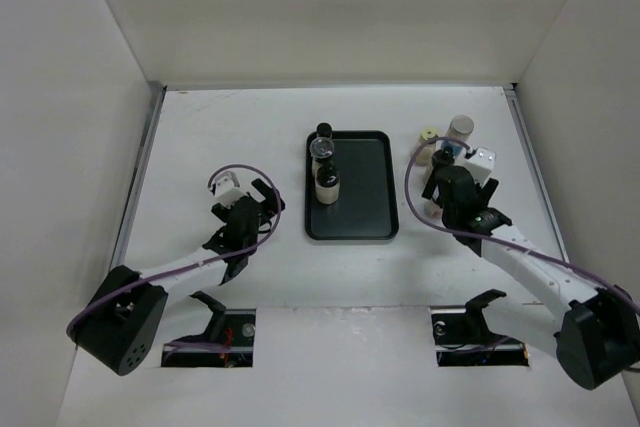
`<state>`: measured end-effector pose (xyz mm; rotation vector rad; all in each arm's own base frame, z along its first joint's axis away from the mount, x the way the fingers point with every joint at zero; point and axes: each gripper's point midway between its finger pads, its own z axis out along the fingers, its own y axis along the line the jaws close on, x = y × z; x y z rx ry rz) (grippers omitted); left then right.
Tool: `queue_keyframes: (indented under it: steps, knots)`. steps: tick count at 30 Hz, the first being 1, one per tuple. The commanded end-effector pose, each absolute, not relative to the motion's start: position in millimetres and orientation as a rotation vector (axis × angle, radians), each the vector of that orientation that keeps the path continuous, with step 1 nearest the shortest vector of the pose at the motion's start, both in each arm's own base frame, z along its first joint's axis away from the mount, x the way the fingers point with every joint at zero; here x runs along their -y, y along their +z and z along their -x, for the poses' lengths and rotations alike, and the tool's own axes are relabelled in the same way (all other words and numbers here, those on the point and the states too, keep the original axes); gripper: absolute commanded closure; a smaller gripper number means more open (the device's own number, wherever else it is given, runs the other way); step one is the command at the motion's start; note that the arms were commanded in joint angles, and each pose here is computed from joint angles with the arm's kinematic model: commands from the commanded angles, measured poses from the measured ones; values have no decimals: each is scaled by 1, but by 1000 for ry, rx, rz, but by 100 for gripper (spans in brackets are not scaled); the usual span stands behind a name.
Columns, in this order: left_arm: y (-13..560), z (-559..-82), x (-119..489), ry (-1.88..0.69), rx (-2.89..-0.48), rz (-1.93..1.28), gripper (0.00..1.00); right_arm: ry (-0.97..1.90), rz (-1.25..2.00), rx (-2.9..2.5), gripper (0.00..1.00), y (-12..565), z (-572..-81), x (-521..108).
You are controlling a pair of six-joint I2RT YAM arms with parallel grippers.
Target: Organize the condiment bottles
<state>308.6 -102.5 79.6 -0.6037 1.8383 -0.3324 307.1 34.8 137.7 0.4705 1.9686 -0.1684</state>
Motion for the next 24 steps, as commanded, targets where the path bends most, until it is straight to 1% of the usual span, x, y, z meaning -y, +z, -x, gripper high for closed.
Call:
queue_keyframes:
  steps: [1,4,7,12,14,16,18,20,24]
  knots:
    - [94,-312,112,-444,-1776,642,0,-189,-492,-2010,0,139,-309,-28]
    - [96,-311,114,-453,-1770,633,0,-80,-467,-2033,0,133,-321,-43]
    - [96,-312,117,-461,-1771,625,0,-39,-466,-2064,0,122,-334,-46]
    - [94,-313,121,-469,-1780,618,0,-29,-456,-2129,15,96,-348,-54]
    - [96,-313,123,-484,-1781,612,0,-58,-463,-2129,28,93,-349,-51]
    - [96,-312,122,-485,-1778,611,0,-77,-484,-2071,42,107,-348,-46]
    - [96,-312,122,-484,-1778,612,0,-82,-465,-1999,48,133,-344,-50]
    - [97,-313,120,-481,-1774,618,0,-73,-423,-1942,51,164,-337,-57]
    - [97,-316,113,-468,-1766,634,0,65,-315,-1910,51,201,-318,-95]
